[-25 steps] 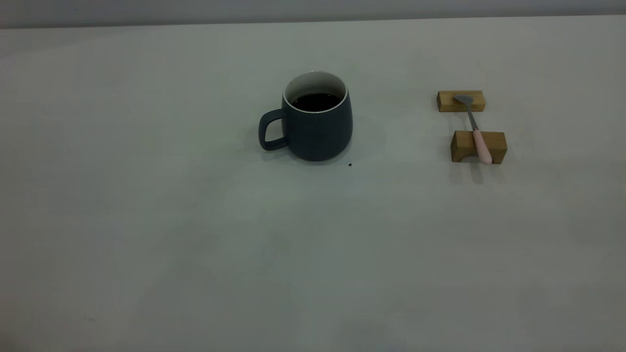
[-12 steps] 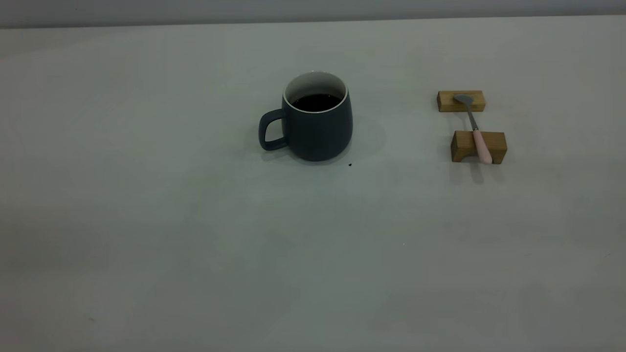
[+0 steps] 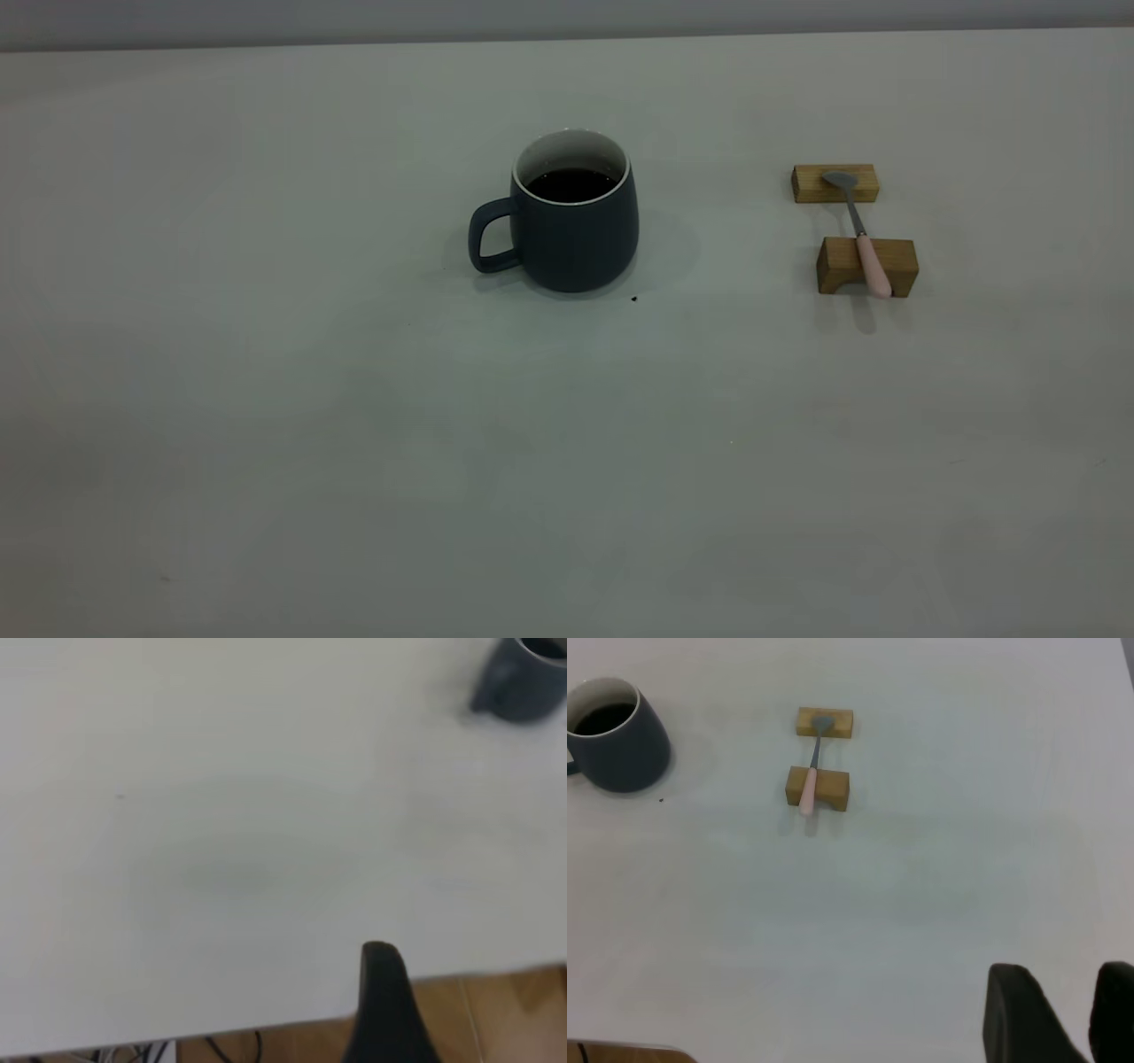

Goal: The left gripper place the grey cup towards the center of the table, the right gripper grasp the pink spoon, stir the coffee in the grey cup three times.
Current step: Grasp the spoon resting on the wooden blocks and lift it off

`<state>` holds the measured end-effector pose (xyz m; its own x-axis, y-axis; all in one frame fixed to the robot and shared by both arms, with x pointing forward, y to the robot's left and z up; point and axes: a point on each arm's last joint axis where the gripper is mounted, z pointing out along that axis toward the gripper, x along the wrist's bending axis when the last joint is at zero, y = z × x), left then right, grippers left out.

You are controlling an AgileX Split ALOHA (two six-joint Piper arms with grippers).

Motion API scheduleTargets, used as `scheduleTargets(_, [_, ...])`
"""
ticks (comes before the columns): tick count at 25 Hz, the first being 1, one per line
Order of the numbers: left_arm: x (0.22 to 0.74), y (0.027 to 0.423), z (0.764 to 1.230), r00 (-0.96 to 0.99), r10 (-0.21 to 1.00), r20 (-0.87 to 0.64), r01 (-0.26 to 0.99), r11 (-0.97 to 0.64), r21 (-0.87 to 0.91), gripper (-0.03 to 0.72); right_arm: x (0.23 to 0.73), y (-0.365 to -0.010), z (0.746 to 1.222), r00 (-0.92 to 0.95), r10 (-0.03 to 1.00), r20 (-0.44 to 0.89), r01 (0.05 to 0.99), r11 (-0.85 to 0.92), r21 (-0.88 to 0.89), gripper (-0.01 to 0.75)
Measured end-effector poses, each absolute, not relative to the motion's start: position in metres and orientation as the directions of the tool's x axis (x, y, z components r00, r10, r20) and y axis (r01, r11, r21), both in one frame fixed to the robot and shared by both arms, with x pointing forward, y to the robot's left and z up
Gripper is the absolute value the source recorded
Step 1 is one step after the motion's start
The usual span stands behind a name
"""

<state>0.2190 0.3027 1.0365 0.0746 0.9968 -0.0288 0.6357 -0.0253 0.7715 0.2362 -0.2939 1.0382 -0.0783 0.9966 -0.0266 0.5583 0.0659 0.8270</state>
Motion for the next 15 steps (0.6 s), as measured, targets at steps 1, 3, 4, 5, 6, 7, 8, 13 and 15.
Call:
scheduleTargets(1, [0.2184,0.3022,1.0364,0.049,0.998,-0.029,0.633,-0.009,0.774,0.567,0.2362,-0.2939,1.0382,-0.078,0.997,-0.027,0.558,0.066,0.827,0.240])
scheduleTargets(3, [0.2183,0.3015,1.0364,0.013,0.999,-0.029,0.633,0.014,0.774,0.567,0.2362,-0.2939,1.0382,-0.078,0.997,-0.027,0.558,0.066,0.827,0.240])
scheduleTargets(4, [0.2183,0.3012,1.0364,0.001,1.000,-0.029,0.633,0.021,0.774,0.567,0.2362,-0.2939,1.0382,-0.078,0.997,-0.027,0.558,0.066,0.827,0.240])
scheduleTargets(5, [0.2183,0.3011,1.0364,-0.006,1.000,-0.029,0.632,0.026,0.774,0.567,0.2362,-0.2939,1.0382,-0.078,0.997,-0.027,0.558,0.066,0.827,0.240])
scheduleTargets(6, [0.2183,0.3011,1.0365,-0.008,1.000,-0.029,0.632,0.027,0.775,0.567,0.2362,-0.2939,1.0382,-0.078,0.997,-0.027,0.558,0.066,0.827,0.240])
scheduleTargets(7, [0.2189,0.3010,1.0364,-0.008,1.000,-0.029,0.628,0.027,0.777,0.567,0.2362,-0.2939,1.0382,-0.078,0.997,-0.027,0.558,0.066,0.827,0.240])
scheduleTargets(8, [0.2200,0.3010,1.0367,-0.007,1.000,-0.029,0.619,0.027,0.785,0.567,0.2362,-0.2939,1.0382,-0.078,0.997,-0.027,0.558,0.066,0.827,0.240])
scheduleTargets(13, [0.2221,0.3012,1.0327,-0.008,1.000,-0.027,0.626,0.026,0.780,0.567,0.2362,-0.2939,1.0382,-0.079,0.997,-0.026,0.558,0.066,0.827,0.240])
scheduleTargets(15, [0.2221,0.3013,1.0327,-0.008,1.000,-0.025,0.626,0.025,0.780,0.567,0.2362,-0.2921,1.0383,-0.089,0.996,-0.008,0.558,0.057,0.828,0.240])
